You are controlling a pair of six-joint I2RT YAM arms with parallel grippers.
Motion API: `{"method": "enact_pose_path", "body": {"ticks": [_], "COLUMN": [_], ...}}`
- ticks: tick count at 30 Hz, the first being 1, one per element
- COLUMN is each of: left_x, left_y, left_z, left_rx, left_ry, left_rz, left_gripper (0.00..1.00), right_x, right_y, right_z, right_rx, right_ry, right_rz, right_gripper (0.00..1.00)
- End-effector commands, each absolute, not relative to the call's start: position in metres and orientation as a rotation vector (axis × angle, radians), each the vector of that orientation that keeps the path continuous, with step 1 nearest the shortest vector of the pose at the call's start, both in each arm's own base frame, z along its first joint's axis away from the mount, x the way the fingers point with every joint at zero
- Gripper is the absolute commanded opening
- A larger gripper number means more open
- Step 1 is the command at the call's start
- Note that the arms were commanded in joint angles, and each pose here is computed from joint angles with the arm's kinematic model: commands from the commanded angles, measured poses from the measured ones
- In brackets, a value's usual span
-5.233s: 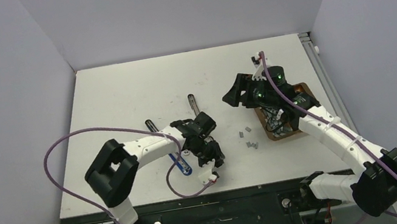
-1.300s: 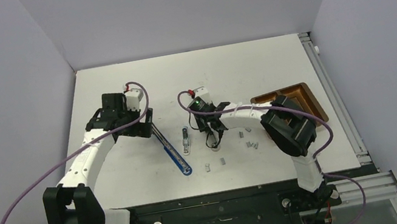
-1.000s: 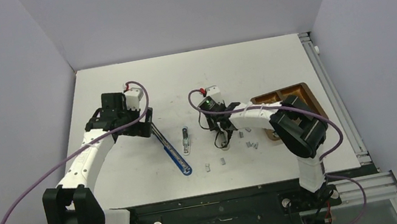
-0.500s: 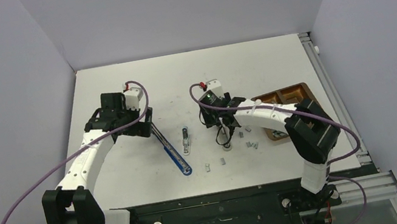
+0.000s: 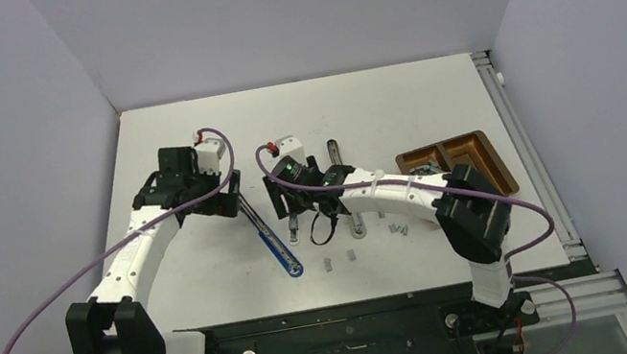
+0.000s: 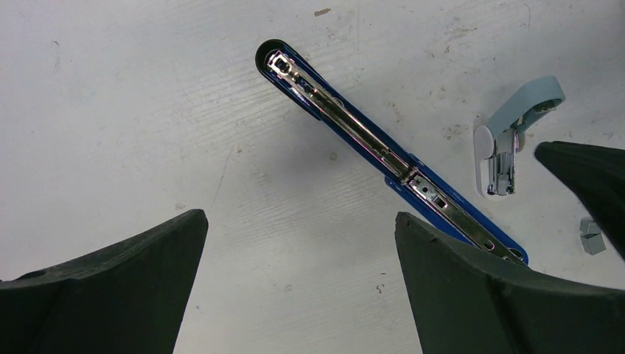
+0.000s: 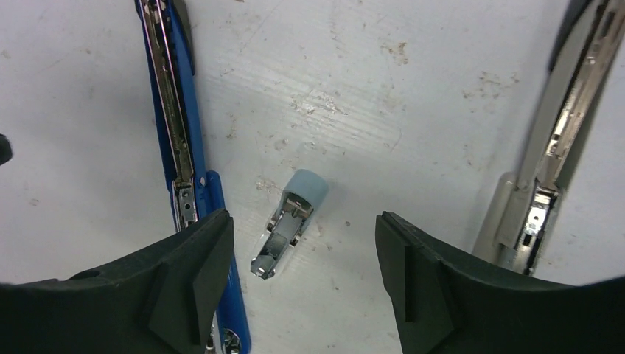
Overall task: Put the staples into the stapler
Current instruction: Move the stapler to the center of the board.
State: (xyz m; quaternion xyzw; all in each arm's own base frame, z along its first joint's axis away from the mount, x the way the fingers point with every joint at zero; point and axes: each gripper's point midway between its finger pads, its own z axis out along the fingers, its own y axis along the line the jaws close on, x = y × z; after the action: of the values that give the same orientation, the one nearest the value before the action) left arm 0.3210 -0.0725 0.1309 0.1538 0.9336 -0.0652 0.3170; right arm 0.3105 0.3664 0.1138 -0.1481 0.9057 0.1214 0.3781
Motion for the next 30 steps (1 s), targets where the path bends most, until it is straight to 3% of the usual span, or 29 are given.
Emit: {"method": "enact_pose_path", "body": {"ticks": [1, 20, 30], "left_x": [0.329, 0.334, 0.331], "left_y": [-0.073, -0.067, -0.065], "left_z": [0.161, 0.167, 0.172], "left_rx": [0.392, 0.418, 0.427], "left_ry": [2.371, 2.355, 2.358], "left_rz": [-0.175, -0.143, -0.13], "left_gripper": [0.98, 0.98, 0.98], "right_x": [0.318, 0.294, 0.295], "right_y": [0.39, 0.398, 0.383], "right_z": [0.111, 0.046, 0.021], "right_rx": [-0.377, -0.362, -0.35], "right_ry": [2.319, 2.397, 2.399], "right_rz": [0.37, 0.278, 0.186], "right_gripper": [0.71, 0.73, 0.61]}}
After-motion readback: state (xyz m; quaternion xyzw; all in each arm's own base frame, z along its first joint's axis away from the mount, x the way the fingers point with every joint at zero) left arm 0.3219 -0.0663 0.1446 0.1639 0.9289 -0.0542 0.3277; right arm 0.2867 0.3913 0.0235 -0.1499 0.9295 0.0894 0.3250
